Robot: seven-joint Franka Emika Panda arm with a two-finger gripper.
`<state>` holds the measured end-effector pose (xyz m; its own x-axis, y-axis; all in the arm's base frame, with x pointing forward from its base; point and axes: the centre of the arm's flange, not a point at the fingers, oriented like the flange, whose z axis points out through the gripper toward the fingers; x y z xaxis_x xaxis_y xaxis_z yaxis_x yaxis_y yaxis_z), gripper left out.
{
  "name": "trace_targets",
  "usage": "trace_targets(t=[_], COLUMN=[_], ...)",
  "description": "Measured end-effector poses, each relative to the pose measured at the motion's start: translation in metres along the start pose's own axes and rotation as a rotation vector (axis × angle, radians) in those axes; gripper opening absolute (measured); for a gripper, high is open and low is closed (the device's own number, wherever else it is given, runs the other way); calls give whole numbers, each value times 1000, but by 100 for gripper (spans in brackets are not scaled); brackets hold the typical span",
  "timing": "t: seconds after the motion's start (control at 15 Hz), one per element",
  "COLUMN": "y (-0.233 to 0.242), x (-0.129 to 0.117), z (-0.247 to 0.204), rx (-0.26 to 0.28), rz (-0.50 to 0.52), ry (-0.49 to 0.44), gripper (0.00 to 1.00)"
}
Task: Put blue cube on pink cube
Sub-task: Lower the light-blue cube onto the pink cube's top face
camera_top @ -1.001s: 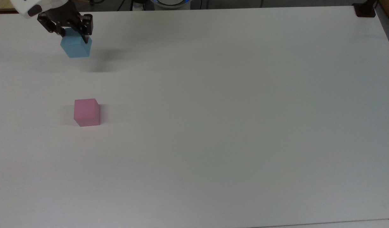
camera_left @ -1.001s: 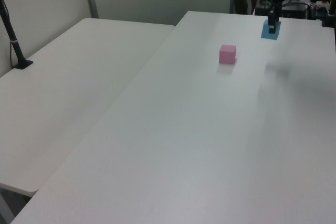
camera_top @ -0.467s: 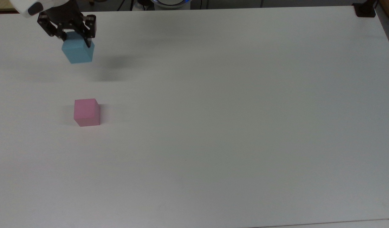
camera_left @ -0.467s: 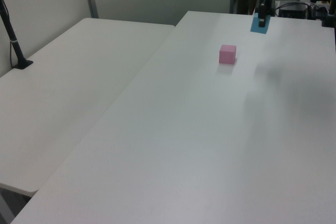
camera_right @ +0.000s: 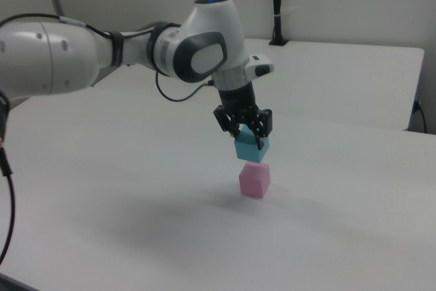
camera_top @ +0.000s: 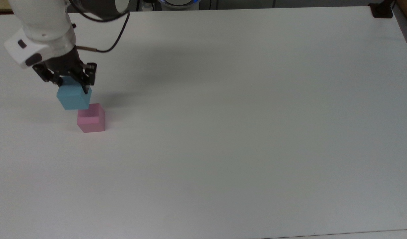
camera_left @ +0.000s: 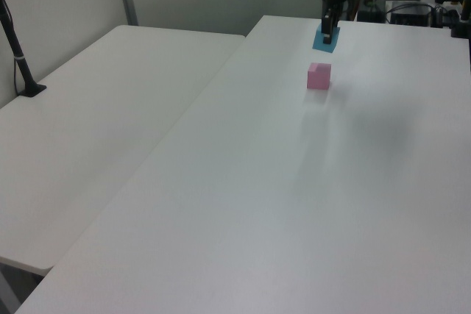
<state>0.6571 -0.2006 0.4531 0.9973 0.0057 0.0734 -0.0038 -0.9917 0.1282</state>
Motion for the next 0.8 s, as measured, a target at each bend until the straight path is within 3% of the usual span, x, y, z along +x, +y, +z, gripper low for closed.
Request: trace_targets(t=[0.27,0.8], y=[-9,-18], x=[14,15], z=[26,44], rx=[-16,-7], rz=[-15,-48], ry=[-9,-35], gripper=[57,57])
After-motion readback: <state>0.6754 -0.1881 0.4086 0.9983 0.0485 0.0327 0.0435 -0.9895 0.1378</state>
